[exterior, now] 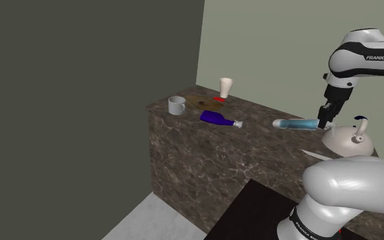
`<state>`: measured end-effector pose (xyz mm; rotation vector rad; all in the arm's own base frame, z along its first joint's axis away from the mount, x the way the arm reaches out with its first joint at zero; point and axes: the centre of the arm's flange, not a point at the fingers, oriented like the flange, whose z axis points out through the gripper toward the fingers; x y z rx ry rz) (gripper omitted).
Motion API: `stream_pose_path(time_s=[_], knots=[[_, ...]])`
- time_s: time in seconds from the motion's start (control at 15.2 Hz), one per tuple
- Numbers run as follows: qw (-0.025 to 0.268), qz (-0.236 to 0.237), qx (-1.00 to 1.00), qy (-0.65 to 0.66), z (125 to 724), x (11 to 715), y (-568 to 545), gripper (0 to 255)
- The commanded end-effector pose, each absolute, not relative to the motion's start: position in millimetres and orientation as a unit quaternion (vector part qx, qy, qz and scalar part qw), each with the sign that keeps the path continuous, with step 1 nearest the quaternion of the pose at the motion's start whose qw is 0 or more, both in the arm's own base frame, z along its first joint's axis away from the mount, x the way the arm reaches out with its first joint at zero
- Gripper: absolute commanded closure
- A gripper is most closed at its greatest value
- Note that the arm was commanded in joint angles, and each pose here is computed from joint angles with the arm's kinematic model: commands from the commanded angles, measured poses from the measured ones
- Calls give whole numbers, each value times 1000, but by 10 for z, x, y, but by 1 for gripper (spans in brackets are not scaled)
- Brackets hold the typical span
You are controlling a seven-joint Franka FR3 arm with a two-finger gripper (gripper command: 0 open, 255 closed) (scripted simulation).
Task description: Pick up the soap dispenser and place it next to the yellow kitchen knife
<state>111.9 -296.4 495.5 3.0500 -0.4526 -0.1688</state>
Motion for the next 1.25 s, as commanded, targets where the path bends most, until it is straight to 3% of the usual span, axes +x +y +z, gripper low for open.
stream_pose_path(time_s=[0.0, 0.66, 0.99, 1.06, 1.12, 1.19], knots=[[27, -55, 987, -146, 5041, 1116, -2969, 255], [27, -55, 987, -146, 5062, 2371, -2562, 255], [27, -55, 987, -146, 4852, 2456, -2535, 255], [24, -61, 987, -147, 4946, 2431, -2526, 0], [24, -61, 987, -147, 4946, 2431, -2526, 0], [-25, -2, 957, -290, 5083, 2190, -2673, 0]])
